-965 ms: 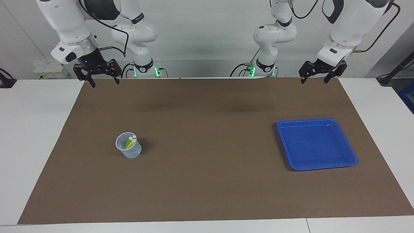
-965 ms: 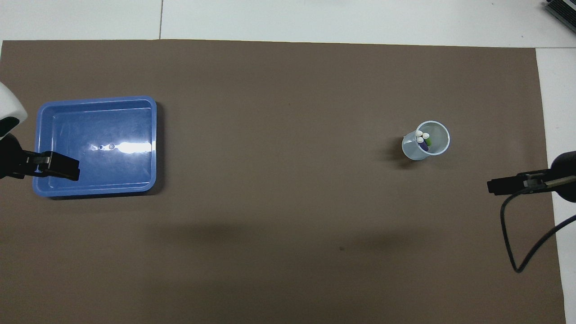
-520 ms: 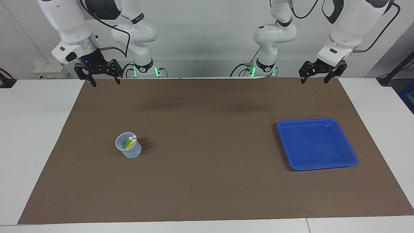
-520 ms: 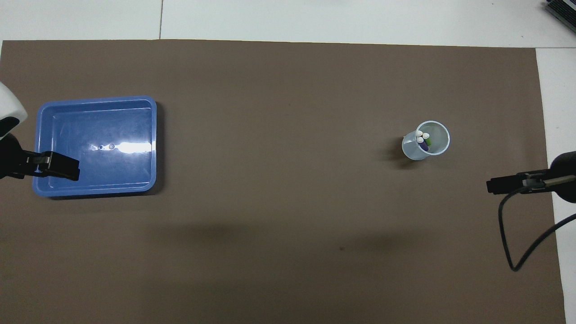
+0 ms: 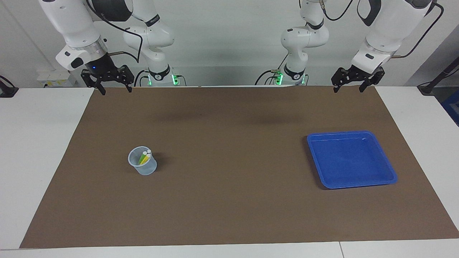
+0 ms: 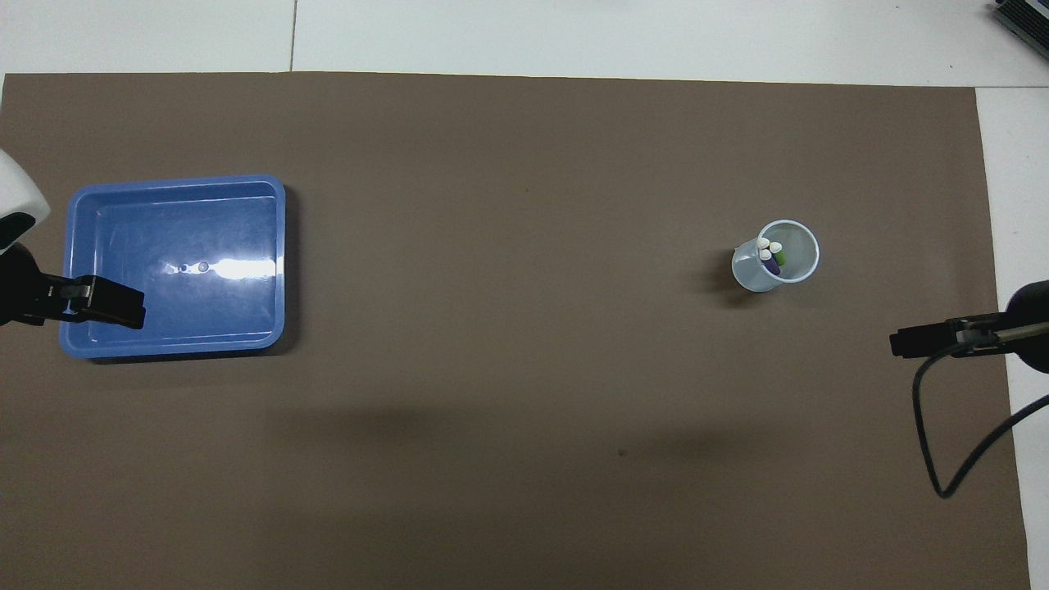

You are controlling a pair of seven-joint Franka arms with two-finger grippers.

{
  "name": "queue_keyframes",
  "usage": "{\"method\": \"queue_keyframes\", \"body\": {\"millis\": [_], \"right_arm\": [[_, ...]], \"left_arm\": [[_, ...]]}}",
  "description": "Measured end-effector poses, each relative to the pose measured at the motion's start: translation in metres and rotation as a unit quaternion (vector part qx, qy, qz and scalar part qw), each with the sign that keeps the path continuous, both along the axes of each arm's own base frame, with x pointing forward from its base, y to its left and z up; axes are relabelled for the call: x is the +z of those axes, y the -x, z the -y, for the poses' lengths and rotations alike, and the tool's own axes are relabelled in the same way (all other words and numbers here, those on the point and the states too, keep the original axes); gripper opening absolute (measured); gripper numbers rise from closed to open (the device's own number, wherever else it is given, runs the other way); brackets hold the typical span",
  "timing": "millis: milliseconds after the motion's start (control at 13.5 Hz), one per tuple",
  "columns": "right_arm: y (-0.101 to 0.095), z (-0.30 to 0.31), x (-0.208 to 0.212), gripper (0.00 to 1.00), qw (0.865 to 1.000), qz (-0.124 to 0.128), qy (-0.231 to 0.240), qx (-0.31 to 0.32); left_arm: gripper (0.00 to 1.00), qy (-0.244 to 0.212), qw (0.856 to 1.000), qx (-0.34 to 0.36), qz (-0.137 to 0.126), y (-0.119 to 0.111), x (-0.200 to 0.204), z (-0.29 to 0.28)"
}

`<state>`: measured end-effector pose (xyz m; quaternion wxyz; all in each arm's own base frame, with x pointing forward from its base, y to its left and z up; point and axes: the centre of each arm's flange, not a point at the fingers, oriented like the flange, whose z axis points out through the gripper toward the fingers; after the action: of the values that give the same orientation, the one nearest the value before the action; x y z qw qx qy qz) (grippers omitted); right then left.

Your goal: Right arm passes pens to left for tray arrangement

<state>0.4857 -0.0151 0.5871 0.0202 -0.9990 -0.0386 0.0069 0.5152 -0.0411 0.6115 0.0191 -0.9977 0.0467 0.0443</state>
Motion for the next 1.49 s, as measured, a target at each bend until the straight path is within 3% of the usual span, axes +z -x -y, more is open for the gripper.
{"method": "queue_keyframes", "body": {"millis": [594,1040,1262,1485], "right_arm": [[-0.003,0.001,-0.002,1.00,0.997,0.008,0.000,0.075],[-0.019,-0.003,-0.016,1.00,0.991,0.018,0.003,0.131],[-0.038,-0.016,-0.038,1.00,0.979,0.025,0.007,0.204],[-0.059,-0.038,-0.069,1.00,0.952,0.026,0.014,0.306]], "left_arm": [[1.00,0.000,1.000,0.000,0.000,0.000,0.000,0.000],[1.00,0.000,1.000,0.000,0.000,0.000,0.000,0.000],[1.00,0.000,1.000,0.000,0.000,0.000,0.000,0.000],[1.00,0.000,1.000,0.000,0.000,0.000,0.000,0.000]]}}
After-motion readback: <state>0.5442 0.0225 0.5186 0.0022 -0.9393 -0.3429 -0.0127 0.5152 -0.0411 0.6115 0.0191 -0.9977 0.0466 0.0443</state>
